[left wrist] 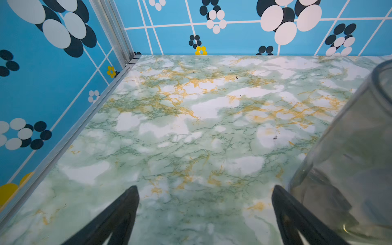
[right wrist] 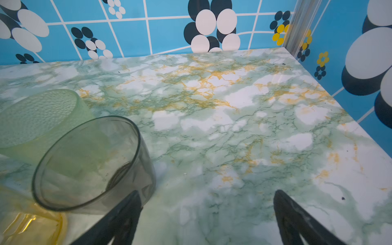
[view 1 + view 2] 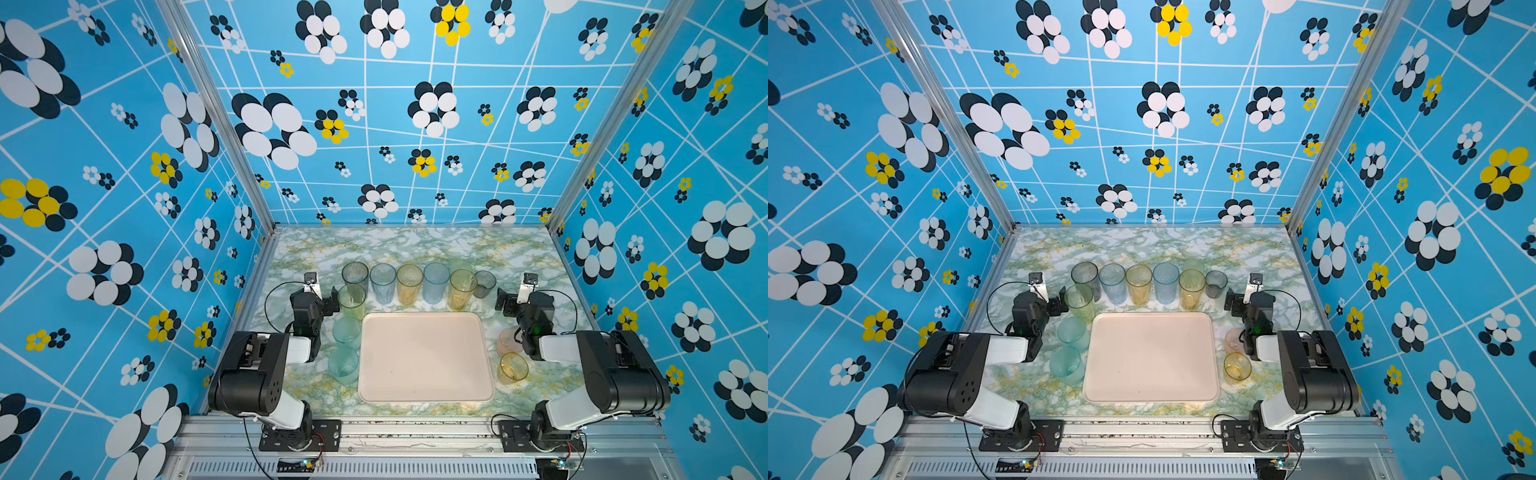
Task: Place the glasses into the tray
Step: Pick up the glass from the top-center of the table.
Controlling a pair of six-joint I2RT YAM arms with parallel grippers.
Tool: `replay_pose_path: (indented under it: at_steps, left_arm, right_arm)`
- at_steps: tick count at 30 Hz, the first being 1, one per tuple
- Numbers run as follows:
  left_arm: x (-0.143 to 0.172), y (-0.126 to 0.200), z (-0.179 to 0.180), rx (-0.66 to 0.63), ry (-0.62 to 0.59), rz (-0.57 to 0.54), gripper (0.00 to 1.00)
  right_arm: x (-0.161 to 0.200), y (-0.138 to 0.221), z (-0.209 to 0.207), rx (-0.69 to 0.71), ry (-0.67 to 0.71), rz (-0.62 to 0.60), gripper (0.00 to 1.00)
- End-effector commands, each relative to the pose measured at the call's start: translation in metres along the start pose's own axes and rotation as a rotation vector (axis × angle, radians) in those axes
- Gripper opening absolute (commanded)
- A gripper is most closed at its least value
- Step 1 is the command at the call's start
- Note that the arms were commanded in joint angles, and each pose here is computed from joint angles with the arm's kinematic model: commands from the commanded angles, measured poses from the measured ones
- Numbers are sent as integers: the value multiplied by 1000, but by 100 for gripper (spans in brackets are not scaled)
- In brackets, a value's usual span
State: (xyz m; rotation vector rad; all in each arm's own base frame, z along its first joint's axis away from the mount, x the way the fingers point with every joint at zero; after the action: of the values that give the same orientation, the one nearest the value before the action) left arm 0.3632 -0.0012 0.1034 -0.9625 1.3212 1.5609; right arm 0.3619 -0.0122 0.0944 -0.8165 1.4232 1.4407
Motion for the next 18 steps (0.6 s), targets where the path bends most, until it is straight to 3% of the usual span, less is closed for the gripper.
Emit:
replay_pose_path:
  at_steps: [1,13,18]
  left_arm:
    - [-4,-4,1,4,-1,-7,99]
    - [-4,-4,0,8,-2,-7,99]
    - [-5,-4,-11,96,-23,-9,100]
  right_arm:
    - [-11,-3,-2,9,-3,-38,99]
    - [-11,-3,-1,8,-1,-38,99]
    - [-12,-4,-1,10,-1,-39,98]
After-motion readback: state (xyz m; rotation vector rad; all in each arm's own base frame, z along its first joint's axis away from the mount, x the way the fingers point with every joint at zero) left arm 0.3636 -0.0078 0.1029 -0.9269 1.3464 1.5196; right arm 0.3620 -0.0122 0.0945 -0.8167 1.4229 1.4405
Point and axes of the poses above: each gripper's point midway between its finger pads, its own y axis back along the fingers, its own z axis along the line the jaws close on, x = y × z, the point moved 3 cm from there along y, back along the fingers, and after that the axes turned 7 degrees about -y, right-handed, at the moved point
